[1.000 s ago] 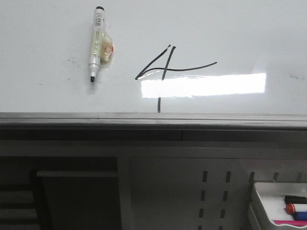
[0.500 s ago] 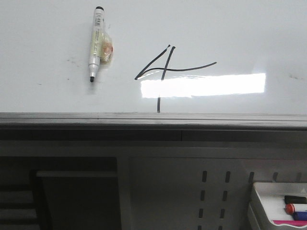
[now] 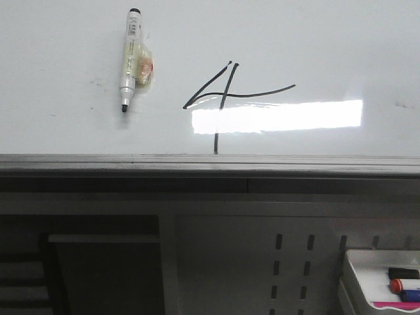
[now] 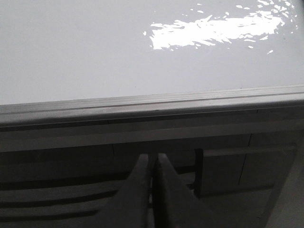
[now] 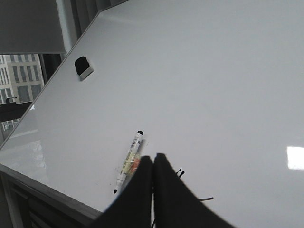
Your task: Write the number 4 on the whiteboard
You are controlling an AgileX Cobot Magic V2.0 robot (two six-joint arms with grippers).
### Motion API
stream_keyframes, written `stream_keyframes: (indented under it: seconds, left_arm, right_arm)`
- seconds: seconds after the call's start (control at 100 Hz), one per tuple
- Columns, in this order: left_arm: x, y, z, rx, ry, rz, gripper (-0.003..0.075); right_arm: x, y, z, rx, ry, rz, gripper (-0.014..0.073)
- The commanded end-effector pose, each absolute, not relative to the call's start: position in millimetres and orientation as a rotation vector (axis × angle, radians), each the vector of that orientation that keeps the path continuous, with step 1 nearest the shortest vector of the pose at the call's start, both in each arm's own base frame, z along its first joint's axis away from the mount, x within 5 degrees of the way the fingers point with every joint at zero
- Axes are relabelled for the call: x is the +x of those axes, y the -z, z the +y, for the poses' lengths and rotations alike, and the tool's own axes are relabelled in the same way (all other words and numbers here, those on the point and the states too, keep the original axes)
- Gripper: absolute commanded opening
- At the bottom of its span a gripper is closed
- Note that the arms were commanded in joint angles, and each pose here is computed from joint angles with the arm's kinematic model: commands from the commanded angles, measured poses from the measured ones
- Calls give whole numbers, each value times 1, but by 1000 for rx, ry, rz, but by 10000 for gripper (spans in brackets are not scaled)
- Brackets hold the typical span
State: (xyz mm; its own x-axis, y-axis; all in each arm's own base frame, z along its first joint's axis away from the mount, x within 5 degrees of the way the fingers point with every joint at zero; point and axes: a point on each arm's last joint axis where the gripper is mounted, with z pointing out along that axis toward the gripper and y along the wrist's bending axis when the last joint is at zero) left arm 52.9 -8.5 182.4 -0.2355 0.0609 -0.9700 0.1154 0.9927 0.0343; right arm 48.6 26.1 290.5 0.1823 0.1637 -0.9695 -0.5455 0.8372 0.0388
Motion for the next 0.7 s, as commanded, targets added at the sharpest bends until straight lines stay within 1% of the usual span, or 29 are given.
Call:
stream_keyframes:
  seconds: [0.0, 0.69]
  left_arm:
    - [53, -176, -8, 103, 56, 1773, -20]
    - [53, -176, -8, 103, 56, 1773, -20]
  right_arm:
    - [49, -300, 24, -331, -493, 1275, -66]
    - [49, -300, 23, -321, -497, 1278, -66]
